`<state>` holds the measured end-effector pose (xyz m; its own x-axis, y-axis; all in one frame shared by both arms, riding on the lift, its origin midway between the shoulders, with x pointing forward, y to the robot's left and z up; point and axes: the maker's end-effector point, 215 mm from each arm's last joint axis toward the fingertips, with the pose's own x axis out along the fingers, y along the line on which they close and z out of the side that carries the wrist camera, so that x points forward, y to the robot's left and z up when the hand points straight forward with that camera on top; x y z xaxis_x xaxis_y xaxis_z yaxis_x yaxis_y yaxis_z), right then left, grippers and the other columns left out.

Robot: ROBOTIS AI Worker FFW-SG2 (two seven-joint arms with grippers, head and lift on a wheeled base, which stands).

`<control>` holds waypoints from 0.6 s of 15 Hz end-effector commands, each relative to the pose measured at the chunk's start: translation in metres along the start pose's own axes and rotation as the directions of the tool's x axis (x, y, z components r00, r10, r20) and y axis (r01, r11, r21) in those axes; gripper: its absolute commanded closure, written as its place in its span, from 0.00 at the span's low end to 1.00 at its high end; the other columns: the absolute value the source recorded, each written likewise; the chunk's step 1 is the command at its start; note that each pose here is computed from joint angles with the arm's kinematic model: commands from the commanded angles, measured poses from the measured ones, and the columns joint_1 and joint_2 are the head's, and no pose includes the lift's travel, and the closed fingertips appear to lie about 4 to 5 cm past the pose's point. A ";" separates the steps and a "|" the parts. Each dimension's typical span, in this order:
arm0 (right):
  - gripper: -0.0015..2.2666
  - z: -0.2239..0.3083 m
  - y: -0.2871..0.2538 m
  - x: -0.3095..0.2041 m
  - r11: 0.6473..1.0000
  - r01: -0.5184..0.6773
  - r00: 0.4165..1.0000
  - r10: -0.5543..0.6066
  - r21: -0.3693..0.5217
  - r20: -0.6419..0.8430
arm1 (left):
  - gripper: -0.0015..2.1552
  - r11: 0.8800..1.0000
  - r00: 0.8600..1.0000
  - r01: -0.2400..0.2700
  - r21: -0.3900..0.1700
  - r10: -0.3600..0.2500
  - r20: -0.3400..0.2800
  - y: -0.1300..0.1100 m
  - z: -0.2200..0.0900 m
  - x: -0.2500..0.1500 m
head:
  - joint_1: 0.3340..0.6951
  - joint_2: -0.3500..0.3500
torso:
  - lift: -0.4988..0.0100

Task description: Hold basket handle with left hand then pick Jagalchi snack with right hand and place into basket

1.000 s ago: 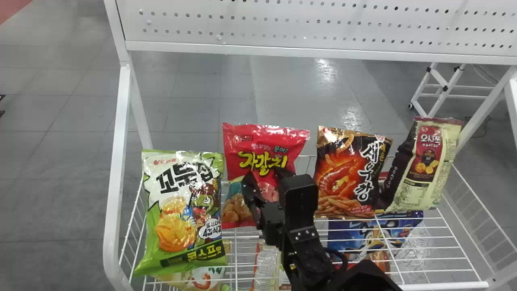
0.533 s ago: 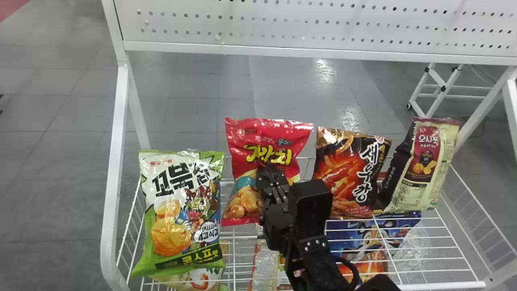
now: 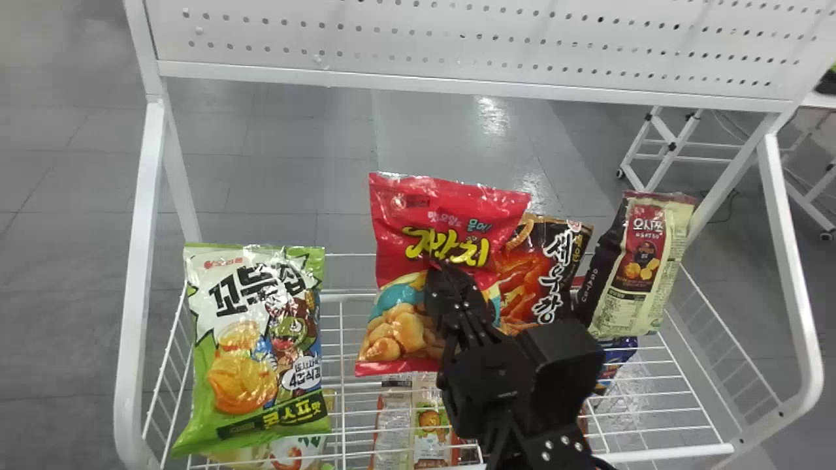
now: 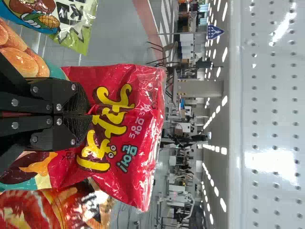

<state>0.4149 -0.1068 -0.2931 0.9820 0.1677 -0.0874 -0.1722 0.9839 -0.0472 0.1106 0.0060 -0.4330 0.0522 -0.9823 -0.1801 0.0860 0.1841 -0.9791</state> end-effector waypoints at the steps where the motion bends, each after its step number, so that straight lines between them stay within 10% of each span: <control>1: 0.86 0.012 -0.007 -0.026 1.000 -0.007 1.000 0.007 -0.017 -0.022 | 0.65 1.000 1.000 0.003 -0.002 -0.003 0.000 0.000 0.000 0.000 | 1.00 0.18 | 0.96; 9: 0.86 -0.059 -0.039 -0.102 0.980 -0.069 0.899 -0.020 -0.186 -0.438 | 0.65 1.000 0.999 0.021 -0.003 -0.021 0.028 0.000 0.003 0.002 | 1.00 0.00 | 0.96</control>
<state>0.3356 -0.1524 -0.3243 0.8987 0.1381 -0.4163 -0.2369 0.9516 -0.1958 0.1132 0.0041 -0.4329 0.0750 -0.9848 -0.1567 0.0822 0.1627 -0.9832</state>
